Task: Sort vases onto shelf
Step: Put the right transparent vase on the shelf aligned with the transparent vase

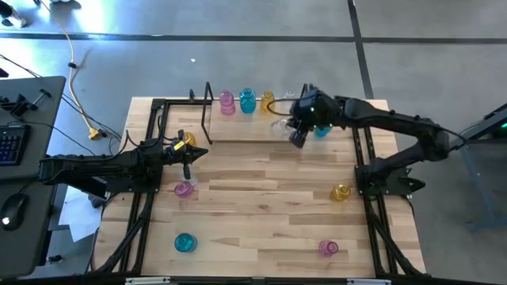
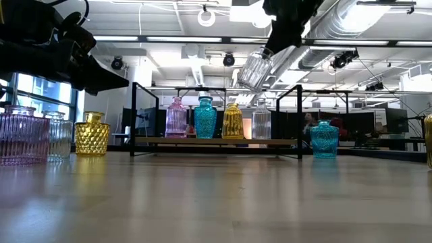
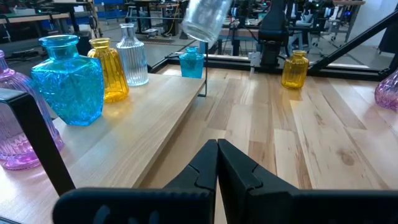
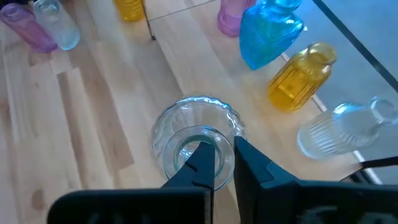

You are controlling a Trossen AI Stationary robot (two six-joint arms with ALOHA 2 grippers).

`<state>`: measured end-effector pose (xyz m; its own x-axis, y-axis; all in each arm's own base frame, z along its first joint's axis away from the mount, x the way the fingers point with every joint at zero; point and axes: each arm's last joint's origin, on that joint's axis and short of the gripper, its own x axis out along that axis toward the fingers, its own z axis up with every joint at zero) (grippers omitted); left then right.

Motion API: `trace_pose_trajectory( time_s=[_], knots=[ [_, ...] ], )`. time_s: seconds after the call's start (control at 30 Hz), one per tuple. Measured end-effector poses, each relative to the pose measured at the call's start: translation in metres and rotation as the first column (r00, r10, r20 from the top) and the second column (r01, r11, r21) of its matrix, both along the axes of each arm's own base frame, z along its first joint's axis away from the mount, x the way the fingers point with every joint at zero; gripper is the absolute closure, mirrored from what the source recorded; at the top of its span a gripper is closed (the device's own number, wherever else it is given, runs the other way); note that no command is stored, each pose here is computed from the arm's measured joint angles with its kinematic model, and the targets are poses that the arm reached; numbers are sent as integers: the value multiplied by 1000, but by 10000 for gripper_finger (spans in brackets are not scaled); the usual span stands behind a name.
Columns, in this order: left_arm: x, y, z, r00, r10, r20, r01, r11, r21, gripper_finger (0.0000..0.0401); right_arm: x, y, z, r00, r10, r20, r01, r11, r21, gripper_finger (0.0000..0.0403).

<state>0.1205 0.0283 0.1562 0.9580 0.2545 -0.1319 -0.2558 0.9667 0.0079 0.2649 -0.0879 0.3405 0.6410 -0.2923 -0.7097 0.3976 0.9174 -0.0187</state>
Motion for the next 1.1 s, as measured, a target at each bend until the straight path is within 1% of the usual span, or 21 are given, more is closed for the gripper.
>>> trace_pose_trajectory(
  time_s=[0.13, 0.3, 0.37, 0.5, 0.6, 0.73, 0.97, 1.1],
  knots=[
    [0, 0, 0, 1000, 0, 0, 0, 1000, 0, 400, 12, -17, -5, 998, 35, -47, -35, 999, 3, 394],
    [0, 0, 0, 1000, 0, 1, 0, 1000, 0, 400, 41, -34, -9, 985, 115, -126, -117, 993, -7, 394],
    [0, 0, 0, 1000, 0, 1, 0, 1000, 0, 400, 52, -41, -11, 975, 134, -176, -137, 991, 0, 394],
    [0, 0, 0, 1000, 0, 1, 0, 1000, 0, 400, 68, -54, -15, 955, 147, -258, -145, 989, 26, 394],
    [0, 0, 0, 1000, 0, 1, 0, 1000, 0, 400, 75, -63, -20, 942, 150, -299, -144, 989, 42, 394],
    [0, 0, 0, 1000, 0, 1, 0, 1000, 0, 400, 75, -72, -28, 934, 144, -328, -134, 990, 53, 394],
    [0, 0, 0, 1000, 0, 1, 0, 1000, 0, 400, 65, -86, -39, 925, 105, -364, -82, 994, 79, 394],
    [0, 0, 0, 1000, 0, 1, 0, 1000, 0, 400, 61, -91, -51, 918, 93, -386, -60, 994, 96, 394]
  ],
)
